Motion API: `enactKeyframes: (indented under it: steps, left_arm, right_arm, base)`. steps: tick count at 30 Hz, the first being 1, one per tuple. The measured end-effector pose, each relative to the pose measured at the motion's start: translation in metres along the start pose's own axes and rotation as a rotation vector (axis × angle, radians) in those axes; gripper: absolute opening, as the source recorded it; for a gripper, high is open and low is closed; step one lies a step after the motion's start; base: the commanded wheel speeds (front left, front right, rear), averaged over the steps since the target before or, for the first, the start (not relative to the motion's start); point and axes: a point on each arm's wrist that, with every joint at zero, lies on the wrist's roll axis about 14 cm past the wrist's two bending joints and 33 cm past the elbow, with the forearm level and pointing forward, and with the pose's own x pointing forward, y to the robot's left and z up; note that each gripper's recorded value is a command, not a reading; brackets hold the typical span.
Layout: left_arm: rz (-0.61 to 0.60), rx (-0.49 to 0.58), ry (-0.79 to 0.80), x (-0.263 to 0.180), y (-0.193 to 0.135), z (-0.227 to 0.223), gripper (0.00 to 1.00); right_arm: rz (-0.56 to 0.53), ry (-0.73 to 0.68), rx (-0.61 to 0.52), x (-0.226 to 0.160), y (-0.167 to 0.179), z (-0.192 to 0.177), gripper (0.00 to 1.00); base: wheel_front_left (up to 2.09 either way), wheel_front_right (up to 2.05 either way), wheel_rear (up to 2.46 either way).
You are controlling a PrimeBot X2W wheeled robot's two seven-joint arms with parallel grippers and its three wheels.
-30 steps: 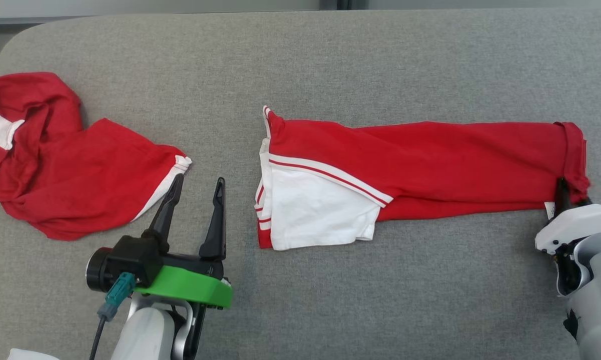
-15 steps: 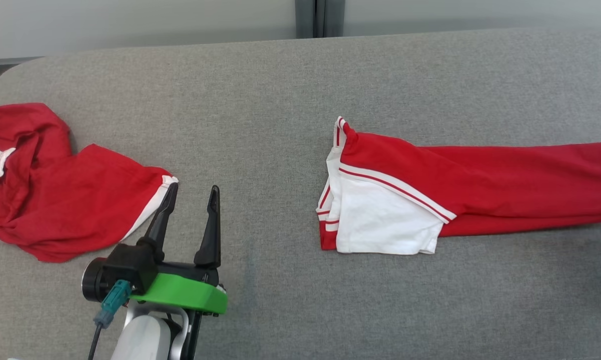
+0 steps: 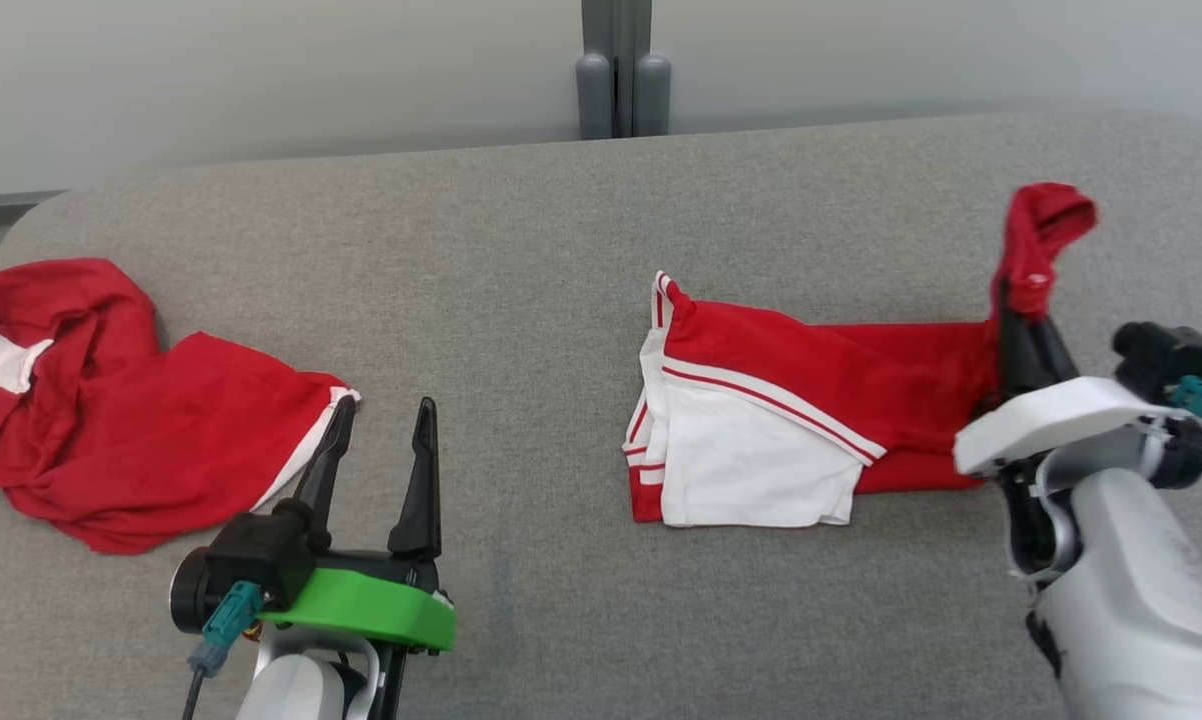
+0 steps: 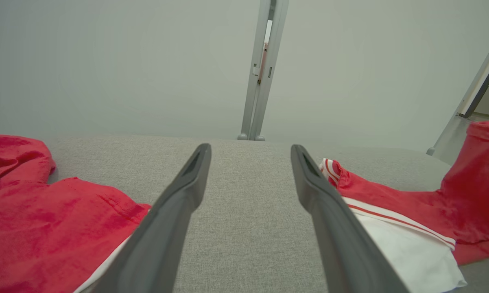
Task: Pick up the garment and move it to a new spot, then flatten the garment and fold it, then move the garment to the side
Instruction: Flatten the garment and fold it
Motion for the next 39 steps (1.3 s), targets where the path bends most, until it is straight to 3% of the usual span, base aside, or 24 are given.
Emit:
enactKeyframes:
  steps: [5,10,20,21,22,31,39]
  left_arm:
    - [0.024,0.001,-0.016,-0.008,0.005,0.007,1.0]
    - [0.058,0.0,-0.021,-0.017,0.014,0.009,1.0]
    - [0.129,0.005,-0.022,-0.033,0.035,0.012,1.0]
    - [0.134,0.004,-0.022,-0.033,0.036,0.012,1.0]
    - [0.139,0.004,-0.022,-0.034,0.037,0.012,1.0]
    - [0.144,0.004,-0.018,-0.033,0.038,0.01,1.0]
    - [0.097,-0.003,-0.028,-0.02,0.025,0.012,1.0]
  right_arm:
    - [0.174,0.054,0.04,-0.007,0.071,-0.019,0.0]
    - [0.281,0.147,0.052,-0.017,0.115,-0.05,0.0]
    - [0.375,0.339,0.037,-0.037,0.151,-0.112,0.0]
    - [0.385,0.354,0.029,-0.038,0.154,-0.116,0.35]
    - [0.393,0.363,0.024,-0.039,0.156,-0.12,1.0]
    - [0.517,0.445,0.054,-0.064,0.194,-0.138,1.0]
    - [0.53,0.287,0.047,-0.04,0.195,-0.091,1.0]
  base:
    - [0.0,0.0,0.0]
    - [0.0,0.0,0.0]
    - [0.0,0.0,0.0]
    - [0.0,0.0,0.0]
    - [0.0,0.0,0.0]
    - [0.0,0.0,0.0]
    - [0.0,0.0,0.0]
